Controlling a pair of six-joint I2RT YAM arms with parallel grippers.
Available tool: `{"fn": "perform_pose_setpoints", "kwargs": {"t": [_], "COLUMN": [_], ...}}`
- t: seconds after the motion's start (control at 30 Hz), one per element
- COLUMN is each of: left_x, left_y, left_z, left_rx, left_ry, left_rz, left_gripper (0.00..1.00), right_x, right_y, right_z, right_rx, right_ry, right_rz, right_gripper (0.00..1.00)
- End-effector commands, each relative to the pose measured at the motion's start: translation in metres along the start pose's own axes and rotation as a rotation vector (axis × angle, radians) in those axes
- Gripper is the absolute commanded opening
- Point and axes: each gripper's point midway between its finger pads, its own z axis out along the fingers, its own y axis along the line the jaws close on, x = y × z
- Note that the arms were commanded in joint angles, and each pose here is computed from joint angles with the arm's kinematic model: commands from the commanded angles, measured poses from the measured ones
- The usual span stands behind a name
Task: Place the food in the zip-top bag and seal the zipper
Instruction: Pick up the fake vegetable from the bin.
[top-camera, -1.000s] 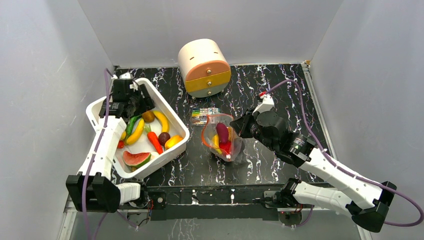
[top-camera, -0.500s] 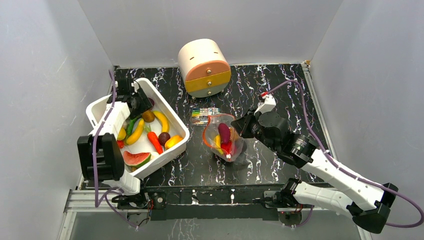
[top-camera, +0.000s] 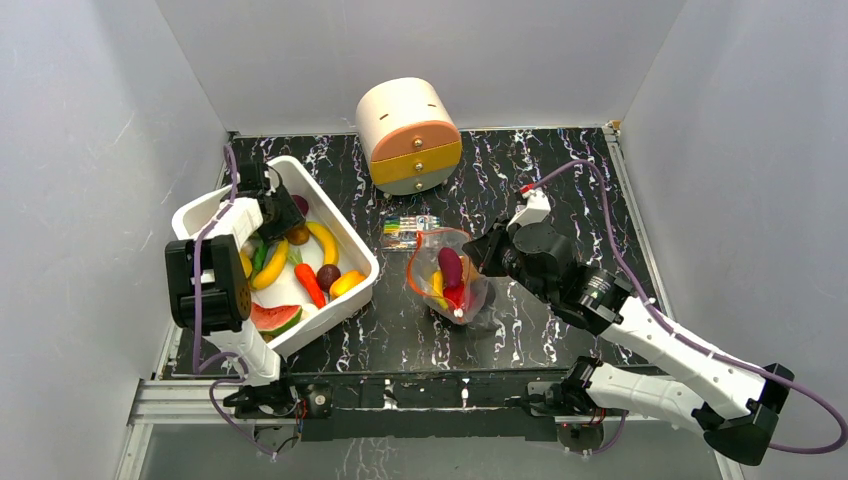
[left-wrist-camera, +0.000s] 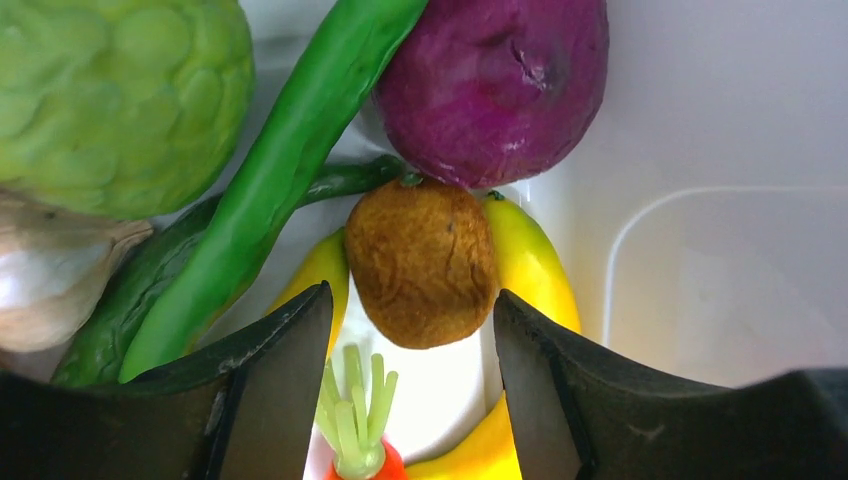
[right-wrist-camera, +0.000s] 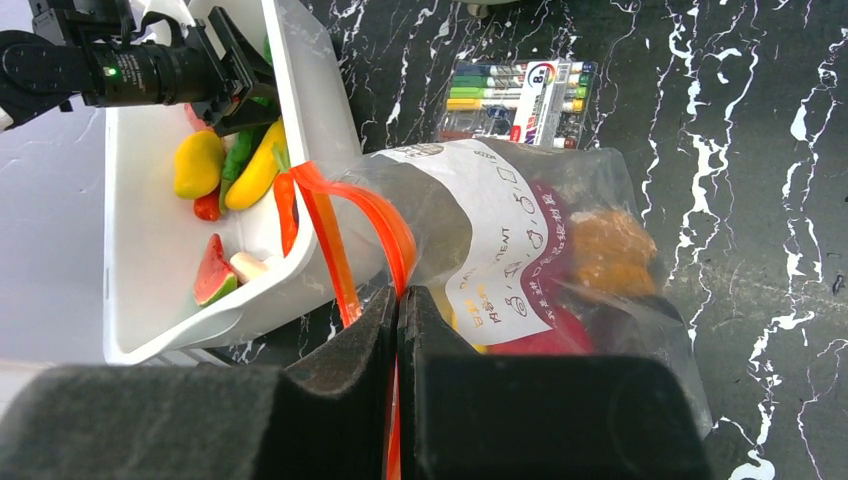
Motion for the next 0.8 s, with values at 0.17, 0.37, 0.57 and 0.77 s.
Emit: {"fn": "perform_pose_setpoints", "kwargs": {"t": [0.17,0.37,0.57,0.77], "left_x": [-0.004,0.007,0.006,0.002], "left_y": [-0.014,-0.005,-0.004,0.0], "left_z": [0.014,0.022,0.016,0.006], "left_rx": [0.078,0.033,0.032,0.009], "left_ry": [0.024,0.095,0.081,0.055], "left_rz": [0.025,0.024,0.031,0.031], "left_gripper": [0.59,0.59,0.49,0.46], "right_x": [-0.033,-0.027,-0.027,-0.03], "right_y": [0.02,0.017,0.014,0.01], "right_z": [-0.01,-0.01,-0.012,-0.016], "right_rx": [-0.047,-0.045,-0.034,-0.027], "right_ry": [-0.091,-0.077,-0.08,-0.096], "right_rz": [0.039,0.05,0.052,0.05], "right_gripper": [0.0,0.0,0.0,0.0]}}
